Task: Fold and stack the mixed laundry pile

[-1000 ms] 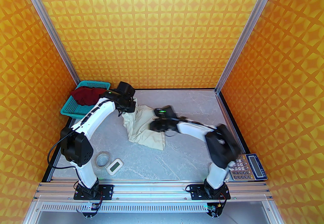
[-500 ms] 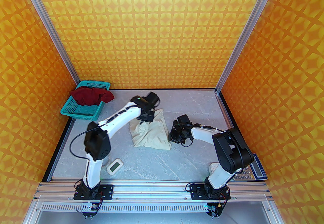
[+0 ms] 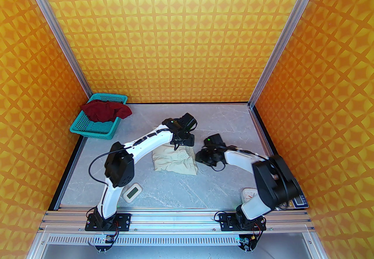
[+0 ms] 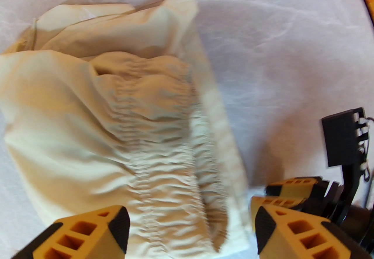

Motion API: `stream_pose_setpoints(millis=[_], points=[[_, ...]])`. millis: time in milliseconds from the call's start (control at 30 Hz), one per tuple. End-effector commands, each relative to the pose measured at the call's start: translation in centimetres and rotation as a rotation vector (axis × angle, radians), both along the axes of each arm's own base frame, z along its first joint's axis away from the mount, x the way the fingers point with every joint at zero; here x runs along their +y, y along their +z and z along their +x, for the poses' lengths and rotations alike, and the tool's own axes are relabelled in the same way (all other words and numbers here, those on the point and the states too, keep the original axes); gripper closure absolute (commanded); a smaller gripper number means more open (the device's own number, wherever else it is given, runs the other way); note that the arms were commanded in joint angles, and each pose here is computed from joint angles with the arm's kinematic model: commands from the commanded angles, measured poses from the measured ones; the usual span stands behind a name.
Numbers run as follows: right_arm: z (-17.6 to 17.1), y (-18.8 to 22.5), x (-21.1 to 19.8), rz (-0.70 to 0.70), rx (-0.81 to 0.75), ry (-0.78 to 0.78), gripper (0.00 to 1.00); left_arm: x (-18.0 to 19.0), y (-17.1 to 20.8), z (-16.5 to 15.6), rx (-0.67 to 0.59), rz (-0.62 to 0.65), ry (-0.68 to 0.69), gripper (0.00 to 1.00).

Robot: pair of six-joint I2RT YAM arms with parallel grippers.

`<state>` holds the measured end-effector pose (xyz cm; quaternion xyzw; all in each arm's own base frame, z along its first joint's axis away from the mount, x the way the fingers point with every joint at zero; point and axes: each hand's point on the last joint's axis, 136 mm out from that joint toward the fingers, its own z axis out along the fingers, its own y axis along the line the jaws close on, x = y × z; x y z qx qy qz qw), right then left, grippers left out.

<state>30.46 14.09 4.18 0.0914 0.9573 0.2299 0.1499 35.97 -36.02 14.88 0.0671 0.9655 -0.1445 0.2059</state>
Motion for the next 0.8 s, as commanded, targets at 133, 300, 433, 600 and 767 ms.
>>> stream_pose_setpoints(millis=[133,300,433,600,767], points=[[0.5,6.4,4.0,0.148,-0.125,0.154,0.49,5.4,4.6,-0.8,-0.053,-0.159,-0.005,0.36],[1.5,6.6,8.2,0.165,-0.110,0.247,0.38,8.4,-1.6,-4.6,0.100,-0.084,-0.043,0.50],[2.8,3.8,9.3,0.151,-0.018,0.239,0.36,10.4,-4.2,-5.2,0.141,-0.071,-0.007,0.52],[4.0,3.6,11.1,0.201,0.004,0.254,0.40,11.4,-4.8,-5.2,0.136,-0.071,0.006,0.52],[4.2,5.2,10.9,0.178,-0.017,0.265,0.79,12.3,-5.0,-5.3,0.130,-0.067,0.011,0.52]])
